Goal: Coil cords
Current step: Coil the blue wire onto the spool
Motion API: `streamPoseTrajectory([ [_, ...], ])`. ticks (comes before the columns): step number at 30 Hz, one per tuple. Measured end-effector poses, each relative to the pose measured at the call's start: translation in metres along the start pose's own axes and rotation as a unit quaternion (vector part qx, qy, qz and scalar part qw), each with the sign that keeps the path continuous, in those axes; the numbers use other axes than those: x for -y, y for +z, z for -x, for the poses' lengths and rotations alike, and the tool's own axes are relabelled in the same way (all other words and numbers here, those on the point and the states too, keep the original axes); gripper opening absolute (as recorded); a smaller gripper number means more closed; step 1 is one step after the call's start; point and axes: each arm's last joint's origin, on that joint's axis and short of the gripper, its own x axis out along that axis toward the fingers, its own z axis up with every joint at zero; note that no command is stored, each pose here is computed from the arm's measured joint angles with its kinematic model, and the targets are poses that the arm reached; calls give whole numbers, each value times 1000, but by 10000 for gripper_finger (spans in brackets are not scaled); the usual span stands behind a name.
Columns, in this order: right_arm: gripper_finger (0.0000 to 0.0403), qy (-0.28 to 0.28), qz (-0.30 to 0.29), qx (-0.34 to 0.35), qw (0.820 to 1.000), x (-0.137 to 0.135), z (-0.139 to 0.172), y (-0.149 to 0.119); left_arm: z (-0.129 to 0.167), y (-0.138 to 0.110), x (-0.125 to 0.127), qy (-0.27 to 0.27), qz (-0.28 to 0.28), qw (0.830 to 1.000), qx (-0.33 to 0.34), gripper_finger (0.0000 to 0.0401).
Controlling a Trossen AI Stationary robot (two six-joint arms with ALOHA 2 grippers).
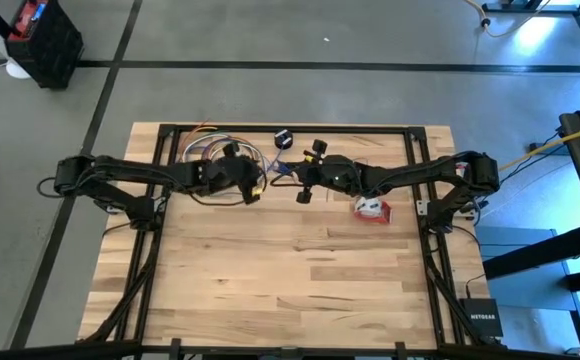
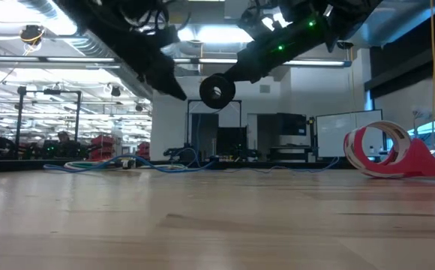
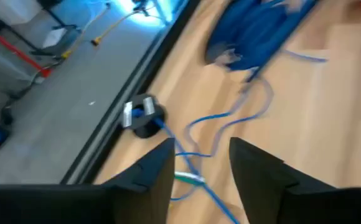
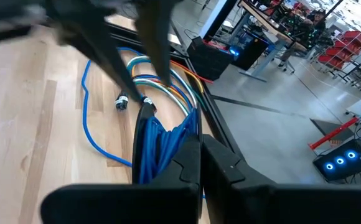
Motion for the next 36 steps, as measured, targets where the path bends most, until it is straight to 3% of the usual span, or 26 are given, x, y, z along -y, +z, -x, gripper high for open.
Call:
streamPoseTrajectory([
  [5,3,1,1,-2,1000,0,0,0,-23,-22,-25,30,-5,999,-35,163],
  [10,3,0,2,1,1000,0,0,0,-55,-44,-43,-16,-26,997,-77,164],
  [17,3,-3,3,-4,1000,0,0,0,-96,-59,-41,-31,-85,989,-114,164],
  [25,3,-7,8,-19,1000,0,0,-3,-114,-55,-40,-12,-113,991,-71,163],
  [29,3,-6,8,-20,1000,0,0,-3,-111,-55,-38,-20,-123,989,-81,123],
  [34,3,-6,8,-20,1000,0,0,-3,-111,-55,-37,-23,-139,987,-80,18],
  [36,3,-7,7,-20,1000,0,0,-3,-111,-55,-37,-24,-139,986,-84,10],
])
